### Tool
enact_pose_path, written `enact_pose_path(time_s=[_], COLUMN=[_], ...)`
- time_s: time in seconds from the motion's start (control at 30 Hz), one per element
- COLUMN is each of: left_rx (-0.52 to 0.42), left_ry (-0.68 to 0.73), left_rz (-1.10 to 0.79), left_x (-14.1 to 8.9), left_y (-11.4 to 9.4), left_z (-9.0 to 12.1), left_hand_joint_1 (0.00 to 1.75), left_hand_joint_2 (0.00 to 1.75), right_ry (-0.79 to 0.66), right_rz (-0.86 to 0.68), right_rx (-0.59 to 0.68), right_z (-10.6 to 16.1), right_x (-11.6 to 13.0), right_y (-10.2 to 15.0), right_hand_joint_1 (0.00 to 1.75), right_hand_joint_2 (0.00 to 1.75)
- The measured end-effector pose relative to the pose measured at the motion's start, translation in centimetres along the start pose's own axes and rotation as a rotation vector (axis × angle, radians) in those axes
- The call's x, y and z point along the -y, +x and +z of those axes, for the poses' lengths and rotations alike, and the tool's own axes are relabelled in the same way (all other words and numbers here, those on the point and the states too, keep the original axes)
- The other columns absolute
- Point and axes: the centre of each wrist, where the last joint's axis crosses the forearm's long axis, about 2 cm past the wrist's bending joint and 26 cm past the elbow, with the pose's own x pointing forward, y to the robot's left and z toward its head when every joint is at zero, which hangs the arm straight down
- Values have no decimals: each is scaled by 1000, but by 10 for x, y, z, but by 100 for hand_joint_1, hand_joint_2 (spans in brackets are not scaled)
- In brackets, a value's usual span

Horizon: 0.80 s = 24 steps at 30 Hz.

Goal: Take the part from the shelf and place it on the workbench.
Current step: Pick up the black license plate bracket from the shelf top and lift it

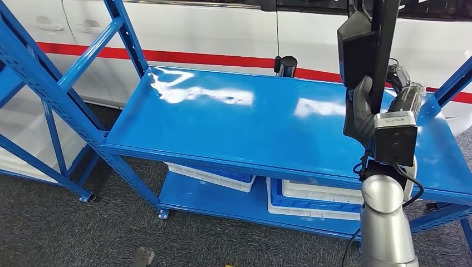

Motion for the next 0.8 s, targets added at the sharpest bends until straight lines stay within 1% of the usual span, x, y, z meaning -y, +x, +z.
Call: enact_pose_path(time_s=[0.13,0.23,0.33,0.63,0.8], left_rx=[-134,-183,-204,-215,-219], left_ry=[43,34,29,8,21], left_rz=[10,44,59,84,113], left_x=[-2,-3,-4,-2,-4], left_y=[-1,-2,-3,-4,-4], left_z=[1,1,1,2,1], left_hand_joint_1=[0,0,0,0,0], left_hand_joint_2=[0,0,0,0,0], right_ry=[45,56,60,76,71], right_rz=[-170,-221,-238,-229,-229], right_rx=[-8,-19,-25,-49,-37], right_z=[5,9,14,30,24], right_x=[-2,-4,-4,-1,0], right_y=[-1,-1,0,0,1], right_hand_joint_1=[175,175,175,175,175], right_hand_joint_2=[175,175,175,175,175])
